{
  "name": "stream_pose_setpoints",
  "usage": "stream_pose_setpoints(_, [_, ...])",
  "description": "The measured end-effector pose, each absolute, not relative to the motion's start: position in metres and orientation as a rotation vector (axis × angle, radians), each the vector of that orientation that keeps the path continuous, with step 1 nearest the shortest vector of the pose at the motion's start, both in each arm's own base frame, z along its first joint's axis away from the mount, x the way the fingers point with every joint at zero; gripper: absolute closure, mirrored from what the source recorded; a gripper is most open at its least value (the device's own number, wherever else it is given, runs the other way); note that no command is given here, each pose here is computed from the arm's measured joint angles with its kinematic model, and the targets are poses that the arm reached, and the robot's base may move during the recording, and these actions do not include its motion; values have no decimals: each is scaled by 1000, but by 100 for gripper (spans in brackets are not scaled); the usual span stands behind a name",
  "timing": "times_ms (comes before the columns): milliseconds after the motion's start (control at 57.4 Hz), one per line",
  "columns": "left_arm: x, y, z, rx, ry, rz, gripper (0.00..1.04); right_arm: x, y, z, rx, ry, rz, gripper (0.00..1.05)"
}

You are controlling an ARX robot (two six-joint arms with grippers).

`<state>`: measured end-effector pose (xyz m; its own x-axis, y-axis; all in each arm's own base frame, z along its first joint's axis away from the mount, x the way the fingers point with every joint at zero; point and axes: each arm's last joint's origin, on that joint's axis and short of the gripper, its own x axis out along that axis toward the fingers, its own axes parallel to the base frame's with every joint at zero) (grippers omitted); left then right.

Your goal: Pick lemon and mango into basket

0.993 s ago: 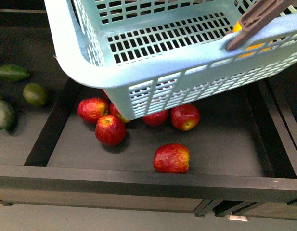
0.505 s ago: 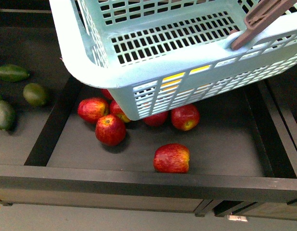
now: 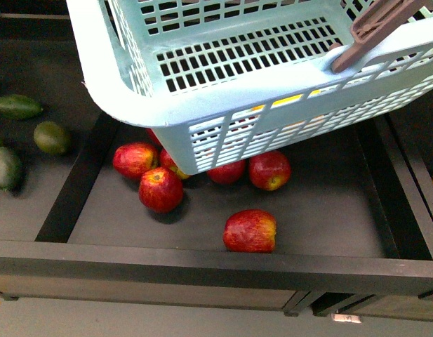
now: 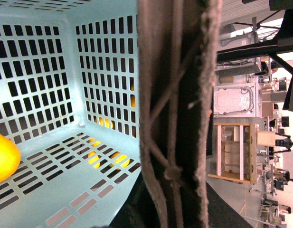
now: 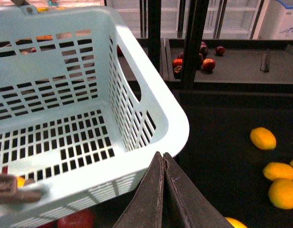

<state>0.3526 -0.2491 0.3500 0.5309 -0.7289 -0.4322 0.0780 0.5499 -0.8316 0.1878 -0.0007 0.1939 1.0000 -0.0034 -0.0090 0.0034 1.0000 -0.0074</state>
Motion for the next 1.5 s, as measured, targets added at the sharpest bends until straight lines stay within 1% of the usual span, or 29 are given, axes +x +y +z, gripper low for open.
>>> stream_pose_setpoints(348, [353, -249, 350, -859, 885, -560, 99, 153, 0, 178, -8, 12, -2, 102])
stream_pose_setpoints(383, [353, -249, 350, -859, 885, -560, 99, 152, 0, 177, -7, 9, -2, 96])
stream_pose_setpoints(470, [353, -249, 350, -859, 885, -560, 99, 151, 0, 177, -7, 5, -2, 83])
stream_pose_setpoints(575, [353, -249, 350, -859, 885, -559, 99, 151, 0, 177, -7, 4, -2, 64])
stream_pose_setpoints(592, [353, -249, 350, -859, 885, -559, 99, 151, 0, 177, -7, 4, -2, 62])
stream_pose_setpoints(609, [353, -249, 350, -859, 884, -559, 99, 151, 0, 177, -7, 4, -2, 57])
stream_pose_setpoints(697, [353, -249, 350, -859, 885, -560, 99, 151, 0, 178, -7, 4, -2, 38])
stream_pose_setpoints(749, [353, -249, 350, -859, 885, -560, 99, 151, 0, 178, -7, 3, -2, 24])
stream_pose_setpoints(801, [353, -249, 350, -859, 885, -560, 99, 151, 0, 178, -7, 3, -2, 17])
stream_pose_setpoints(836, [353, -249, 350, -859, 885, -560, 99, 151, 0, 178, -7, 3, -2, 11])
stream_pose_setpoints(871, [353, -249, 350, -859, 885, -559, 99, 151, 0, 178, -7, 3, -2, 7])
stream_pose_setpoints(940, [353, -249, 350, -859, 884, -559, 99, 151, 0, 178, -7, 4, -3, 9])
stream_pose_setpoints(1132, [349, -255, 350, -866, 909, -588, 99, 151, 0, 178, -7, 1, -5, 9])
stream_pose_setpoints(1498, [352, -250, 350, -856, 876, -550, 99, 151, 0, 176, -7, 8, -2, 9])
